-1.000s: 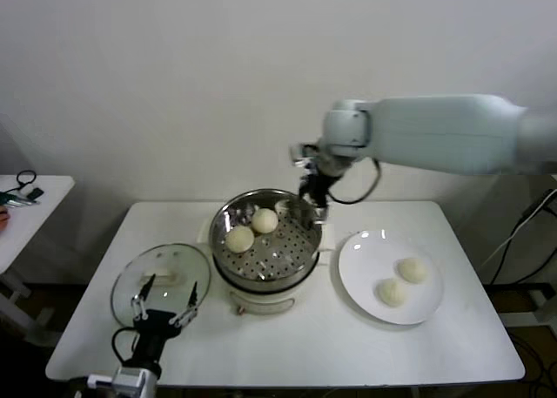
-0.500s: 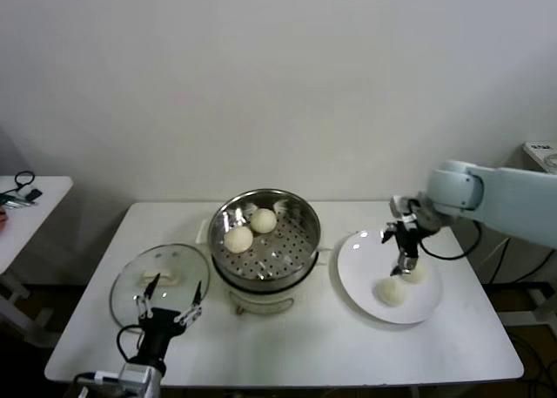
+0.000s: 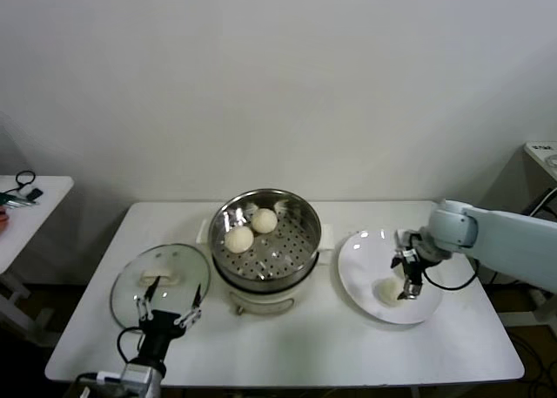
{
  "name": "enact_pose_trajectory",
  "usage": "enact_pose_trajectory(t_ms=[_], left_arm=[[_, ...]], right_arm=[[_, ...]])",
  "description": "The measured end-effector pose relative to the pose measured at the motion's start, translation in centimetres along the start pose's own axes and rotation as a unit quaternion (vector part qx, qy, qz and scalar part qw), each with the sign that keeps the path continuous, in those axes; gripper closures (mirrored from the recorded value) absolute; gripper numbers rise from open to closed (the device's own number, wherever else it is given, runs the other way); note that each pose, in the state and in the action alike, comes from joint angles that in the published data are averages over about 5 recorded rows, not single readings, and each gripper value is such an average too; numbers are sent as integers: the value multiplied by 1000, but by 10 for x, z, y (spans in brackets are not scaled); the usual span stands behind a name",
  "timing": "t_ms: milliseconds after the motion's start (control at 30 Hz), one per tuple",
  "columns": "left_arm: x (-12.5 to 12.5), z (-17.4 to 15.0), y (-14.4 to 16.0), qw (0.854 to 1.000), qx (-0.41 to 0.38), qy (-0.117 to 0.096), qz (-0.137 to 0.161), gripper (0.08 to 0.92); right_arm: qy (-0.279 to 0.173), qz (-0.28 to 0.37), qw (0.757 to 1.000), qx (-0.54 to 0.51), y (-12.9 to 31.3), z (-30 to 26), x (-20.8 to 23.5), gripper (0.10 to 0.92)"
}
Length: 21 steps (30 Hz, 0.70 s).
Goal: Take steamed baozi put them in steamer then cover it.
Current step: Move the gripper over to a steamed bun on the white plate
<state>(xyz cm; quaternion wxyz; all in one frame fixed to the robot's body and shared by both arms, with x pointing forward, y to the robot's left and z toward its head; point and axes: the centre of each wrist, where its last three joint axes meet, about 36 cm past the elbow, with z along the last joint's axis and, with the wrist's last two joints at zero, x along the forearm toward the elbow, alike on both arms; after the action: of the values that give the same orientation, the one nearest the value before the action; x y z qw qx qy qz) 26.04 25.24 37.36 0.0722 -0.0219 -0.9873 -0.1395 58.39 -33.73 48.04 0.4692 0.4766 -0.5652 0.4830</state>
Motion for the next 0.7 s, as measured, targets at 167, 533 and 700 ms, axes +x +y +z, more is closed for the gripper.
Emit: enact_pose_trajectory(t_ms=[167, 533, 700], left_arm=[[-3, 1, 0, 1000, 0, 1, 0, 177], [-7, 2, 1, 1000, 1, 1, 0, 177], [-6, 1, 1, 1000, 1, 0, 0, 177]], right_arm=[[7, -2, 1000, -1, 0, -3, -16, 200], [14, -1, 1000, 0, -2, -11, -28, 288], [14, -4, 1000, 4, -2, -12, -27, 330]])
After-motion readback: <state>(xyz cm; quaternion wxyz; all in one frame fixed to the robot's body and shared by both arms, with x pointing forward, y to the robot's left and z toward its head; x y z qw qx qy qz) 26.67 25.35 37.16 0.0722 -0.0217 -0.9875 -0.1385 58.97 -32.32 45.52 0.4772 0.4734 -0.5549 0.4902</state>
